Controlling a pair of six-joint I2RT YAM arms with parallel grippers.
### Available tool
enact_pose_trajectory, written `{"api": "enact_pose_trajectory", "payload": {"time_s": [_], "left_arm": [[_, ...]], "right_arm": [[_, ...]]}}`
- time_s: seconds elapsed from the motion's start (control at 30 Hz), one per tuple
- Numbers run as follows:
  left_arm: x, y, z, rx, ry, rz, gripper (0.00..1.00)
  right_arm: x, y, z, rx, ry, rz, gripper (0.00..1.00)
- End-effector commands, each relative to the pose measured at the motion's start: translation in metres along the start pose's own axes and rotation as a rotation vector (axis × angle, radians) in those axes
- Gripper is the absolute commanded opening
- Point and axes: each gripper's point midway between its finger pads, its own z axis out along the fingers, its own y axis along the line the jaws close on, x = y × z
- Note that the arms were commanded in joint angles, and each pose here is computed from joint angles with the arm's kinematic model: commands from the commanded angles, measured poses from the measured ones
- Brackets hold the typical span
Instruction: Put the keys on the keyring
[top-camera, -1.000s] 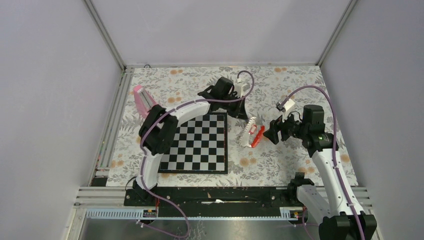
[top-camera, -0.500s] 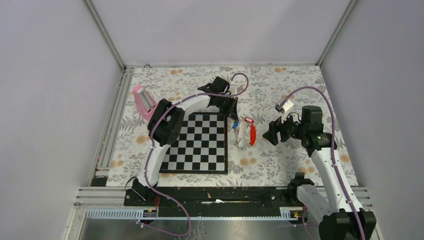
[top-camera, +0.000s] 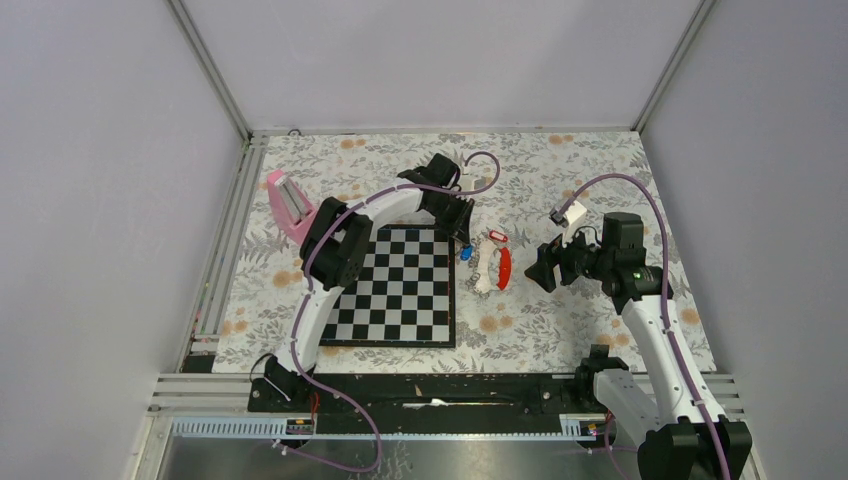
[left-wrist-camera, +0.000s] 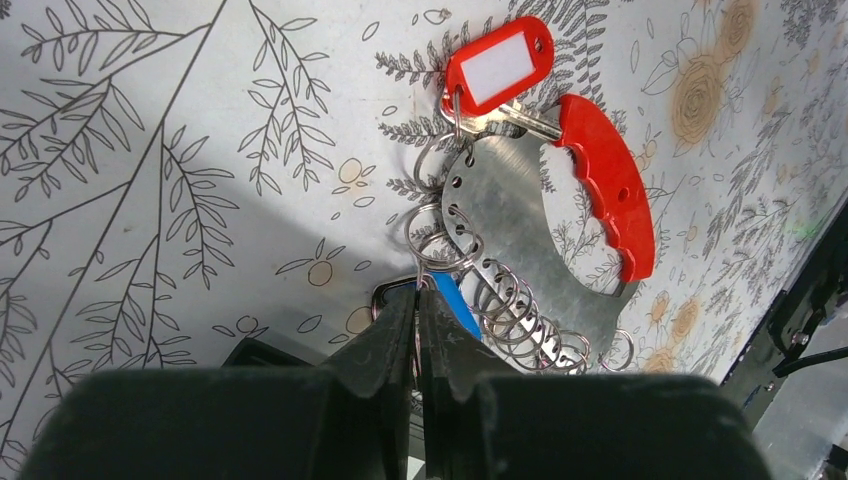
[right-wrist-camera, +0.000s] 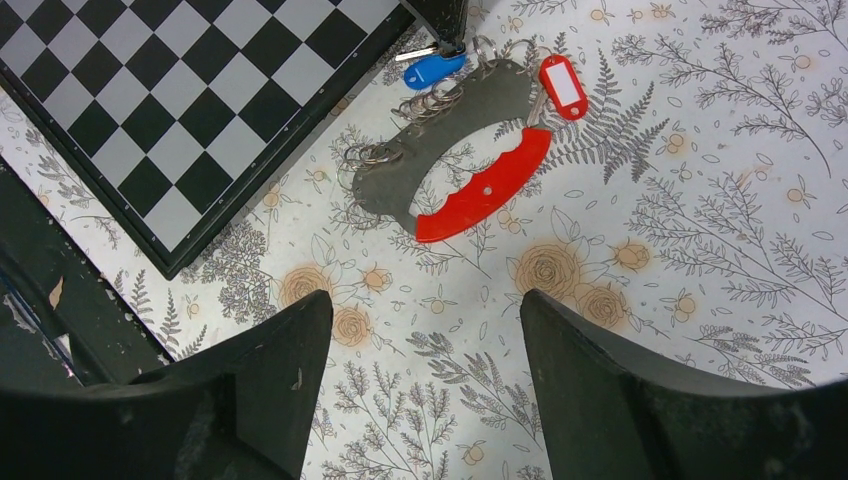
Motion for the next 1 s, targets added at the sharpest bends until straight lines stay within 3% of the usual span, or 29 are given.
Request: {"api": "enact_pose_trajectory", "payload": {"time_s": [0.0, 0.43, 0.6, 0.77, 0.97], "left_arm": [[-0.003, 0.006, -0.006, -0.037, 0.0, 0.038, 0.09], [-0.018, -0.009, -0.028, -0.038, -0.044, 0.09, 0.34], [-0.034, -0.021, -0.049, -0.039, -0.094, 0.172, 0.5], [-0.054, -0.043, -0.081, -0.036, -0.196, 0.262, 0.65], [-0.071, -0.044, -0.138, -0.101, -0.367, 0.276, 0.71]], "right_arm": [[-0.002, -0.001, 0.0, 0.001, -0.016, -0.01, 0.76], [-0.003, -0.001, 0.0, 0.0, -0.017, -0.009, 0.78], [-0.011, -0.003, -0.002, 0.012, -0.028, -0.011, 0.82], [-0.027, -0.007, -0.005, 0.031, -0.052, -0.024, 0.86], [-0.055, -0.022, -0.009, 0.112, -0.124, -0.015, 0.99]]}}
